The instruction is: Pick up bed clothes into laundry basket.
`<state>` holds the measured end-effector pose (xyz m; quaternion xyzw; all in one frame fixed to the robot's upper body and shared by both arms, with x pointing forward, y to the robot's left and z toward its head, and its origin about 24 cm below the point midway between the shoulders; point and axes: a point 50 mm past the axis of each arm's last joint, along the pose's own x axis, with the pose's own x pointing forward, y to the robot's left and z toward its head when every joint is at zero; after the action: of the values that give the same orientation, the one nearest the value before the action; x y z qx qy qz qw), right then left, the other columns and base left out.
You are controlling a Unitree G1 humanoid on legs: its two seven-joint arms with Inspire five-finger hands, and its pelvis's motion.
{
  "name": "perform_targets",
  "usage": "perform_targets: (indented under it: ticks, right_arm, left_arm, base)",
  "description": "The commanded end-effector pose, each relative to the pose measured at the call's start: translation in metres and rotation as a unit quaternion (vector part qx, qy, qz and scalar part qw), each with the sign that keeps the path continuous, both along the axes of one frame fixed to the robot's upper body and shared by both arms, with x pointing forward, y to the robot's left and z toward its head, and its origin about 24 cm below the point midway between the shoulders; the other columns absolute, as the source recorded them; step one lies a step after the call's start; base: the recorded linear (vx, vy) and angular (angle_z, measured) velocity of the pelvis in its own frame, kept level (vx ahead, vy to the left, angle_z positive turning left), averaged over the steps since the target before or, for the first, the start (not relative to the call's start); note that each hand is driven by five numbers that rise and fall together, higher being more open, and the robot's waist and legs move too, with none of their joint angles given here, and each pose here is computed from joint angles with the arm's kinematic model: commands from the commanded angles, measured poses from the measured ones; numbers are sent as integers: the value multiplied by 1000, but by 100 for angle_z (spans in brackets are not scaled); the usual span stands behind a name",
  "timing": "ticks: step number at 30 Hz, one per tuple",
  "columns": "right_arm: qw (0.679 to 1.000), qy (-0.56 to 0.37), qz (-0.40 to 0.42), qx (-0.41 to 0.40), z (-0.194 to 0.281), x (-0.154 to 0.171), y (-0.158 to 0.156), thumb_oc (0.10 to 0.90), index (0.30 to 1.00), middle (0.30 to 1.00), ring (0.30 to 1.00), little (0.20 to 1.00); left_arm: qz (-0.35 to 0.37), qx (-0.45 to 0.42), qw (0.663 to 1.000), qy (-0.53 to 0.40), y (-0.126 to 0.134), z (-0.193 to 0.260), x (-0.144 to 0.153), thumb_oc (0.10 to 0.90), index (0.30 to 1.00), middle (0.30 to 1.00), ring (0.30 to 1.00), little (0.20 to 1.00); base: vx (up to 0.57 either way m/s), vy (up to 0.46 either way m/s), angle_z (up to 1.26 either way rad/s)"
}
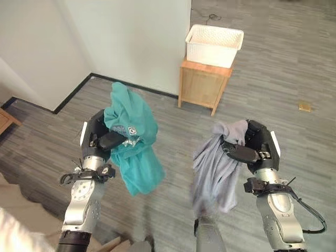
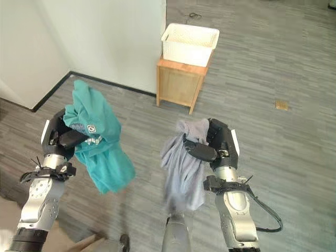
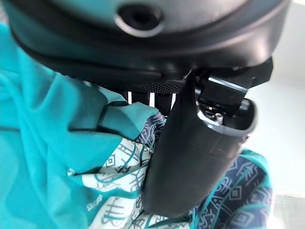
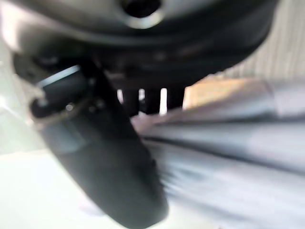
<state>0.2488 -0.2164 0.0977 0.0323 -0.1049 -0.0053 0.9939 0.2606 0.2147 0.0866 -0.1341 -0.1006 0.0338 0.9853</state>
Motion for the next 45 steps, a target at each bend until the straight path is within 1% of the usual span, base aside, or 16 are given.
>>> perform_targets:
  ticks: [1, 5, 14, 24, 31, 32, 33, 34, 37, 38, 39, 40, 42, 43, 44, 45]
  right_arm:
    - [979, -195, 52, 37, 75, 6, 13, 400, 300, 300, 300, 300]
    - [975, -216, 34, 29, 89, 9, 7, 400, 300, 300, 300, 300]
    - [973, -226, 50, 18, 92, 16, 17, 400, 300, 300, 300, 300]
    - [970, -226, 79, 40, 96, 31, 38, 400, 300, 300, 300, 300]
    - [971, -237, 17, -2, 107, 31, 10, 400, 300, 300, 300, 300]
    - [966, -255, -10, -34, 122, 29, -7, 400, 300, 300, 300, 300]
    - [966, -255, -11, -34, 122, 29, -7, 400, 300, 300, 300, 300]
    - [964, -249, -37, -89, 133, 31, -26, 400, 300, 300, 300, 300]
    - [959, -261, -27, -109, 148, 33, -33, 400, 300, 300, 300, 300]
    - [954, -255, -27, -156, 169, 41, -45, 400, 300, 300, 300, 300]
    - [954, -255, -27, -156, 169, 42, -45, 400, 300, 300, 300, 300]
    - [947, -257, -4, -193, 186, 43, -44, 400, 300, 300, 300, 300]
    - [922, -246, -25, -297, 224, 45, -56, 400, 300, 300, 300, 300]
    - [922, -247, -22, -298, 226, 47, -54, 400, 300, 300, 300, 300]
    - [904, -246, -36, -349, 248, 45, -58, 400, 300, 300, 300, 300]
    - [903, -247, -33, -351, 250, 47, -56, 400, 300, 300, 300, 300]
  left_arm:
    - [-40, 24, 982, -181, -6, 77, 11, 400, 300, 300, 300, 300]
    - [-50, 7, 983, -177, -13, 78, 15, 400, 300, 300, 300, 300]
    - [-82, -9, 983, -164, -30, 65, 14, 400, 300, 300, 300, 300]
    - [-44, 25, 985, -163, -11, 69, 10, 400, 300, 300, 300, 300]
    - [-81, 34, 980, -177, -25, 81, 19, 400, 300, 300, 300, 300]
    - [-100, 40, 979, -174, -33, 80, 23, 400, 300, 300, 300, 300]
    - [-101, 40, 979, -174, -33, 80, 23, 400, 300, 300, 300, 300]
    - [-109, 49, 979, -164, -37, 75, 23, 400, 300, 300, 300, 300]
    - [-114, 34, 981, -155, -37, 68, 20, 400, 300, 300, 300, 300]
    - [-128, 14, 981, -142, -41, 59, 17, 400, 300, 300, 300, 300]
    - [-128, 14, 982, -142, -41, 59, 17, 400, 300, 300, 300, 300]
    - [-134, 6, 983, -126, -42, 50, 14, 400, 300, 300, 300, 300]
    - [-158, 3, 982, -104, -47, 40, 11, 400, 300, 300, 300, 300]
    - [-156, 1, 982, -105, -47, 41, 11, 400, 300, 300, 300, 300]
    - [-163, 1, 982, -97, -46, 37, 9, 400, 300, 300, 300, 300]
    - [-160, -1, 982, -98, -45, 37, 9, 400, 300, 300, 300, 300]
  base:
    - [291, -312, -22]
    - [457, -549, 0]
    - [494, -116, -22]
    - [435, -19, -55]
    - [355, -89, 72]
    - [195, -112, 141]
    - [285, -219, 166]
    - [127, -97, 92]
    - [122, -137, 92]
    - [99, -150, 34]
    - [95, -160, 36]
    - [66, -118, 60]
    - [63, -124, 32]
    - [32, -79, -6]
    - [15, -42, -13]
    - [46, -75, -9]
